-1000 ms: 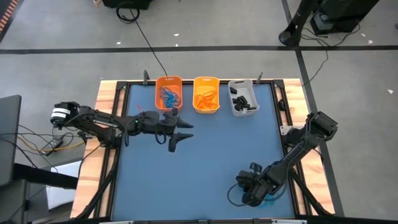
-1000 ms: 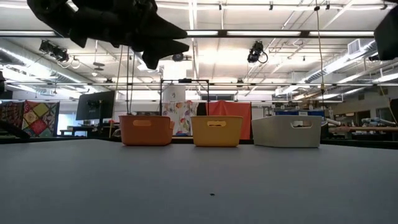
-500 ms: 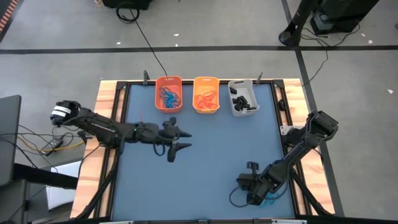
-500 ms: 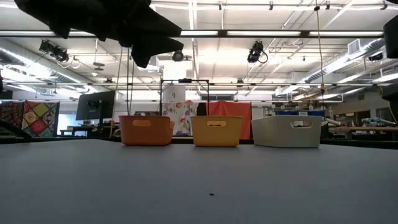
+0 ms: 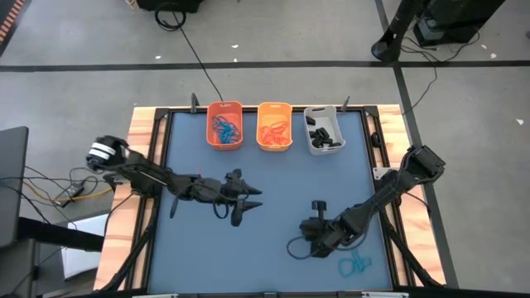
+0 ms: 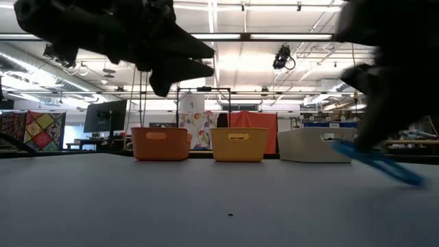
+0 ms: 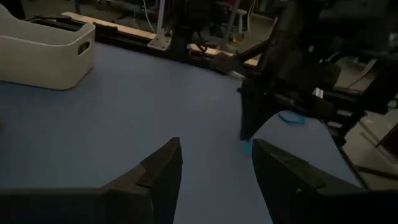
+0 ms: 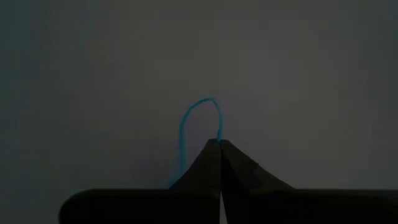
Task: Sort rubber bands into baskets
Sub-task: Put the blue rubber band into the orange bin
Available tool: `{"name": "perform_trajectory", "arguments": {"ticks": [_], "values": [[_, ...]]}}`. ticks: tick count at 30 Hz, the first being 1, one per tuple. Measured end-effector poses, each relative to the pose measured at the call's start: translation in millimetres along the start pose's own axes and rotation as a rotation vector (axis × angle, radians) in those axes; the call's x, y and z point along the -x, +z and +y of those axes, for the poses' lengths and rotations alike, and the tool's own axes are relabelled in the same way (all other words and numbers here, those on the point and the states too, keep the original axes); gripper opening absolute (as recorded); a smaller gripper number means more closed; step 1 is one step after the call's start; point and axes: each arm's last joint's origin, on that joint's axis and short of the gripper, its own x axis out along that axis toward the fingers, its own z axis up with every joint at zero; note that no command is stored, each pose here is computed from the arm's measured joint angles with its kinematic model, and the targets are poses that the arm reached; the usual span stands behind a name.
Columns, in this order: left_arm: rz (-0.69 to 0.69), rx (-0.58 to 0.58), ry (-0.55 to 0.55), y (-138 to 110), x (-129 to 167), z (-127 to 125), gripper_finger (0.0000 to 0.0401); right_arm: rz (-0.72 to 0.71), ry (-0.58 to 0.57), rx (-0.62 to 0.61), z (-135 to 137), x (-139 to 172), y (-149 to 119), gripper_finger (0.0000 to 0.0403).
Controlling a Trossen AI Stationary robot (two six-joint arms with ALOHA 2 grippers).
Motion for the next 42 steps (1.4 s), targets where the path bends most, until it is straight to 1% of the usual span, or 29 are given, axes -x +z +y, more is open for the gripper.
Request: {"name": "perform_trajectory", "arguments": {"ticks": [8, 13, 18, 25, 33, 35, 37, 39, 42], "values": [[-0.057, 0.068, -0.021, -20, -19, 2, 0.0197, -0.139, -0.22, 0.024, -28, -3, 37, 0.0005], [-0.077, 0.077, -0.01, -28, -25, 5, 0.0197, -0.2, -0.308, 0.048, -43, -3, 60, 0.0005], [-0.097, 0.077, 0.064, -31, -27, 8, 0.0198, -0.254, -0.329, 0.079, -54, -4, 78, 0.0005], [-0.131, 0.082, 0.072, -26, -28, 13, 0.0198, -0.316, -0.348, 0.088, -66, -7, 92, 0.0005], [-0.137, 0.086, 0.104, -24, -30, 22, 0.0192, -0.343, -0.36, 0.101, -72, -8, 98, 0.0005], [-0.138, 0.087, 0.109, -23, -30, 23, 0.0176, -0.345, -0.36, 0.1, -72, -8, 98, 0.0005], [-0.139, 0.088, 0.11, -23, -30, 23, 0.0148, -0.345, -0.36, 0.1, -72, -8, 98, 0.0005], [-0.138, 0.087, 0.111, -23, -30, 23, 0.011, -0.345, -0.359, 0.1, -71, -8, 98, 0.0005], [-0.139, 0.088, 0.11, -23, -30, 23, 0.0041, -0.346, -0.359, 0.097, -71, -8, 98, 0.0008]]}}
